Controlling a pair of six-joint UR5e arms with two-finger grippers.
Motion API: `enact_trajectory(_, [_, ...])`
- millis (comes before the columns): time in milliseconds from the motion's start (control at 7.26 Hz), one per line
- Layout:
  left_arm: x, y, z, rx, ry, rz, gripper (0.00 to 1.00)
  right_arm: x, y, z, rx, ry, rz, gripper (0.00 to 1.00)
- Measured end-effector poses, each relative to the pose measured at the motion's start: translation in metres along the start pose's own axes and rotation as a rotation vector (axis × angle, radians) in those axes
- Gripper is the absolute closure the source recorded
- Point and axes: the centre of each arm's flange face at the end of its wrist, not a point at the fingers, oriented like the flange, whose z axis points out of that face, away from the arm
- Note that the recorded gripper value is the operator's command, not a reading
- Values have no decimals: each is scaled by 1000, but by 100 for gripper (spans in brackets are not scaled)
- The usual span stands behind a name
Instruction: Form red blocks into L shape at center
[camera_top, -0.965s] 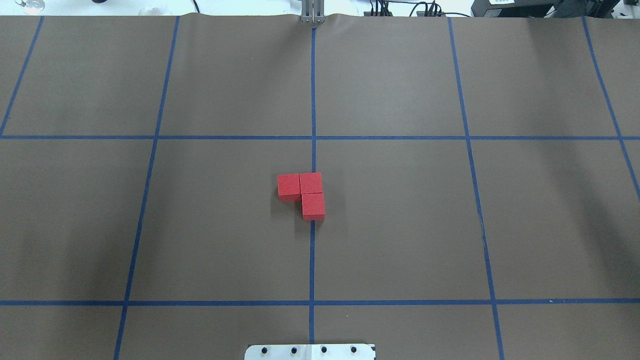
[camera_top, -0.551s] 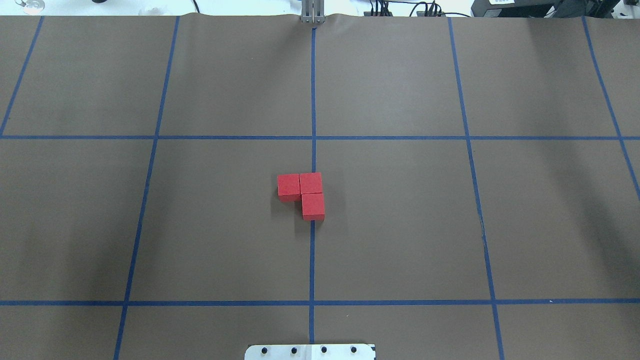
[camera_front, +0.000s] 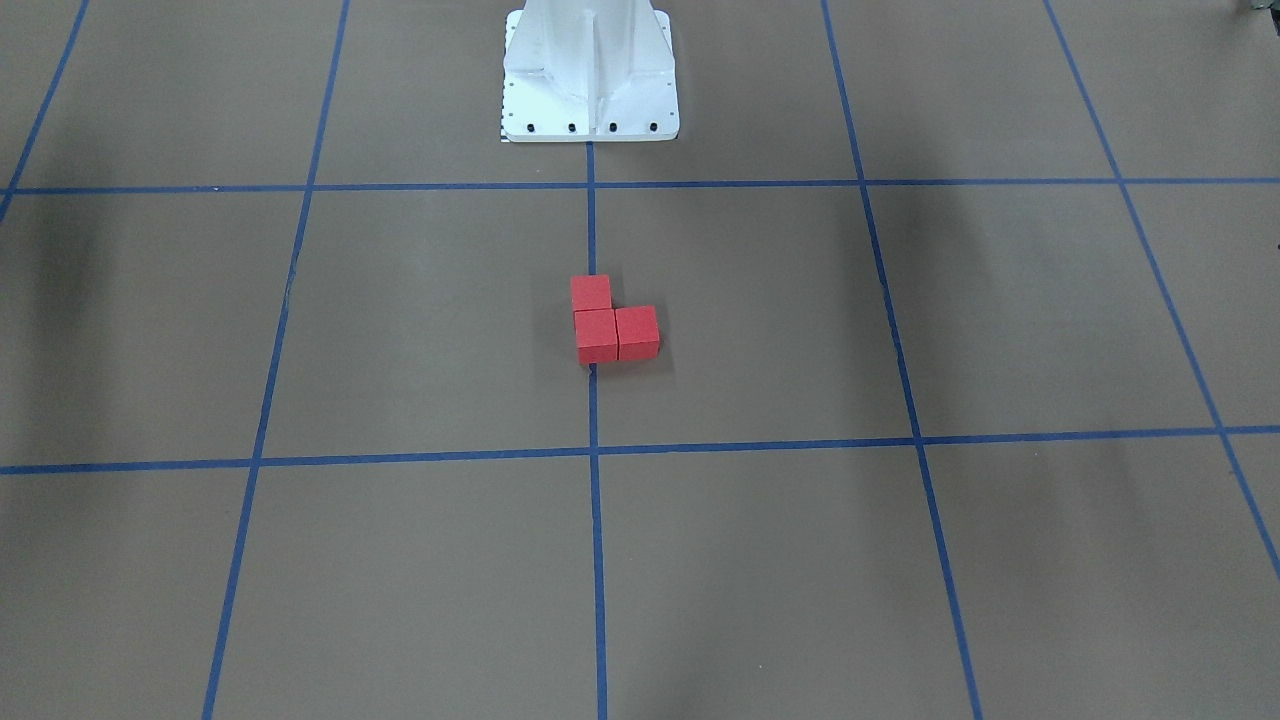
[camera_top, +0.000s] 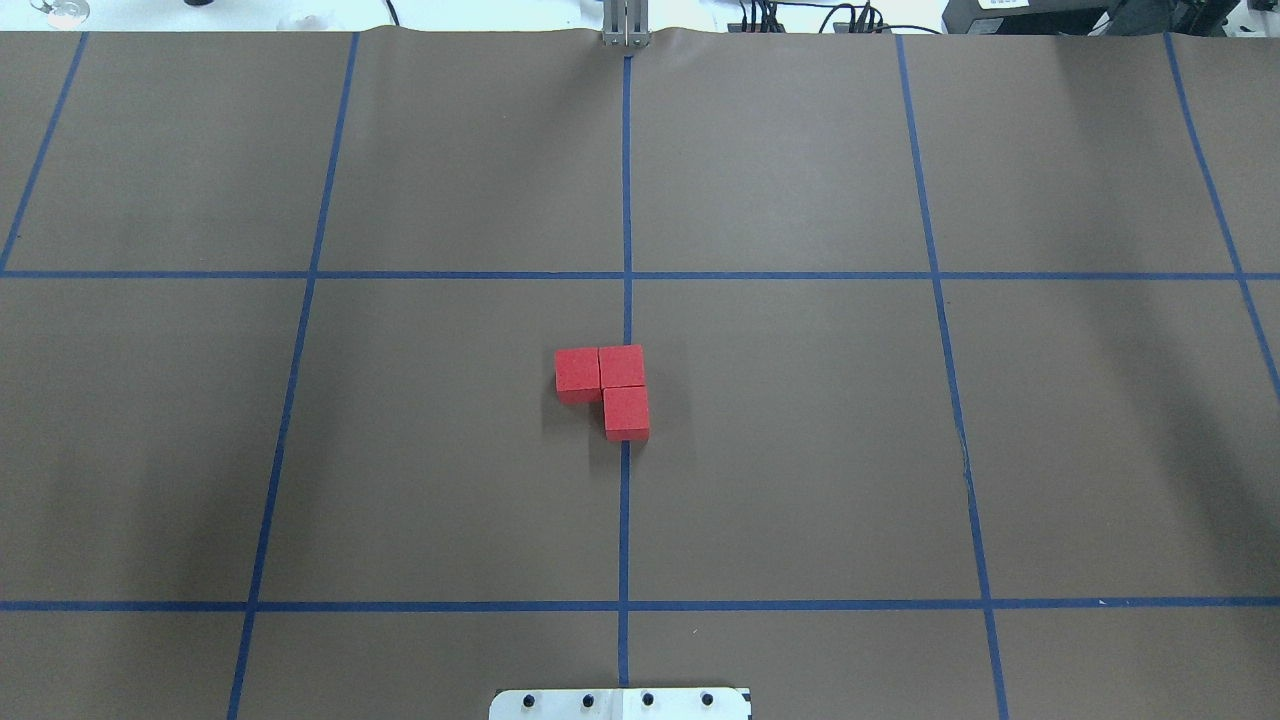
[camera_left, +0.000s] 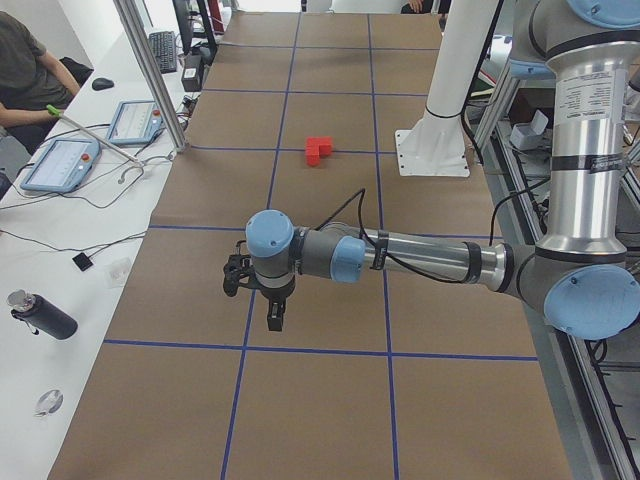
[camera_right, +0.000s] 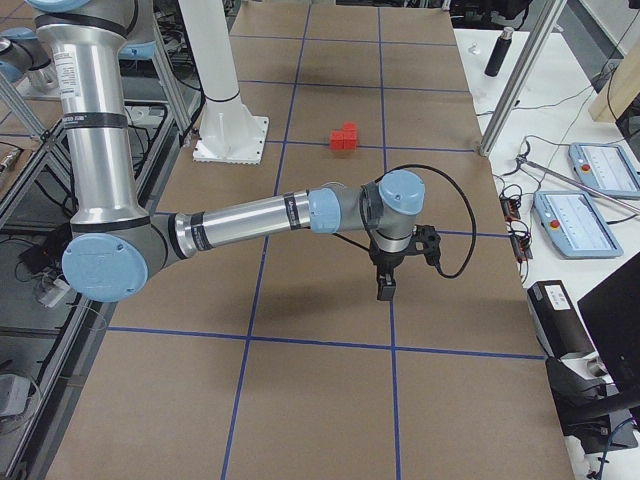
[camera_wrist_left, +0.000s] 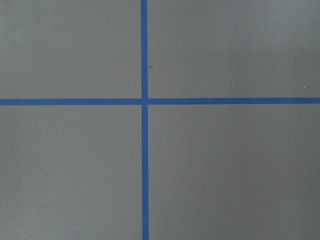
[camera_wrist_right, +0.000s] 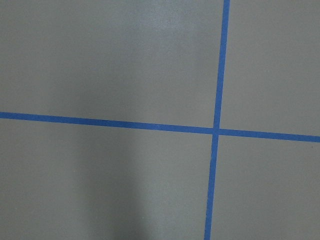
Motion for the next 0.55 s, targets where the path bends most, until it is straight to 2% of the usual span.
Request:
enact_trajectory(276, [3,1,-3,6,2,4,0,2,0,3,-9,-8,11,0])
enact_trajectory(551, [10,12,-12,19,6,17,0,-1,1,4,-14,-42,13,0])
